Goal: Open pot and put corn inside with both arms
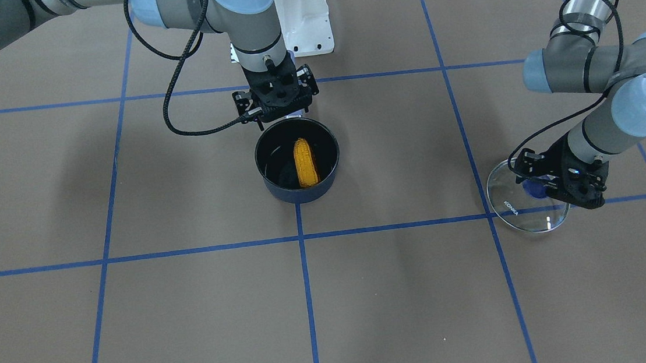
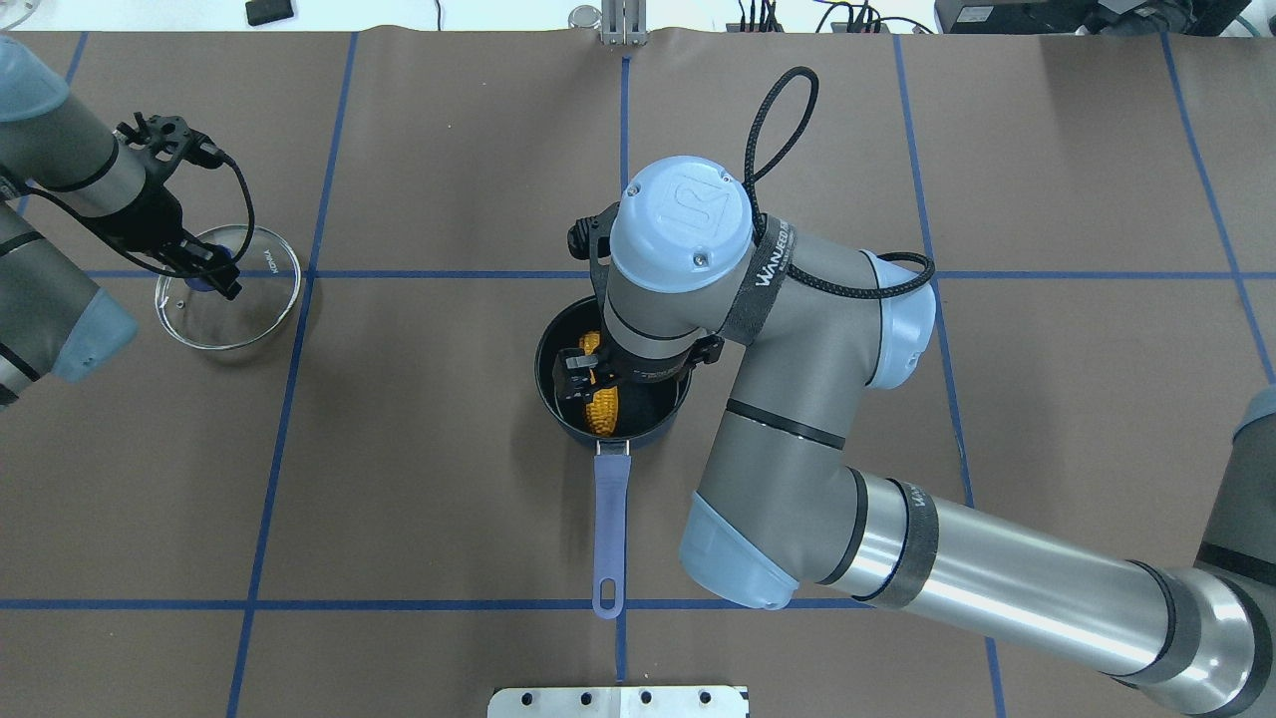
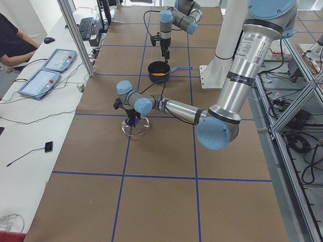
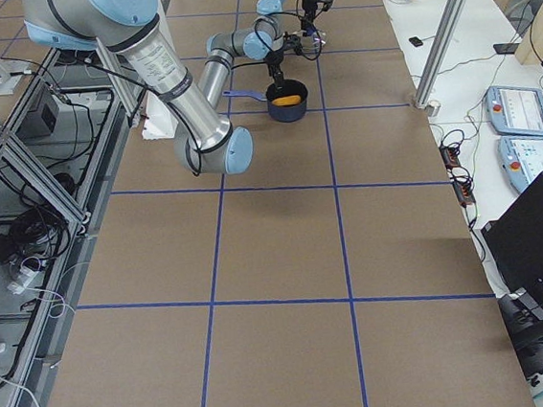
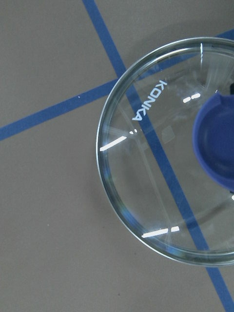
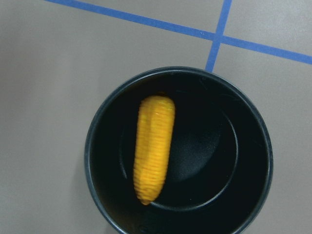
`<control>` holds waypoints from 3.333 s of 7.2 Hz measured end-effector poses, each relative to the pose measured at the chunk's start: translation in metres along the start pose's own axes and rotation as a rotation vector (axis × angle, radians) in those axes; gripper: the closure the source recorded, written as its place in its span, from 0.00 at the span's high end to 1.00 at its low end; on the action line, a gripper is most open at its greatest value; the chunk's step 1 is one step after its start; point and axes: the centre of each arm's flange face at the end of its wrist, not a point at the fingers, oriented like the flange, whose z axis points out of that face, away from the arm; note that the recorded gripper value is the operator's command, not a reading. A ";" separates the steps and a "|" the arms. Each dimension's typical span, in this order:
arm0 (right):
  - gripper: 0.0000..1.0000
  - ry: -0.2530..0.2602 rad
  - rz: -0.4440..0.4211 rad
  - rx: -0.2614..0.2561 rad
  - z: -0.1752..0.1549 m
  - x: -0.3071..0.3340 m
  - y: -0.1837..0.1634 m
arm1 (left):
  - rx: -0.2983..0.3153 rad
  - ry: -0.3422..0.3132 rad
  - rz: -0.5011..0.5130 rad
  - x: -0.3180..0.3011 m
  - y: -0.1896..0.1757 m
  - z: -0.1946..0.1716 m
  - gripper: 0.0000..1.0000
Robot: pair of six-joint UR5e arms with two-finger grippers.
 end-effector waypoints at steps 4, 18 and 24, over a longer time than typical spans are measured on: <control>1.00 0.010 0.004 -0.004 0.005 0.005 0.001 | -0.010 0.074 0.008 0.006 0.002 0.001 0.65; 1.00 0.070 -0.005 0.051 -0.022 0.167 -0.066 | 0.078 0.054 -0.043 -0.054 0.033 -0.062 0.99; 1.00 0.271 0.147 0.078 -0.063 0.419 -0.109 | 0.099 -0.052 -0.086 -0.227 0.124 -0.156 0.99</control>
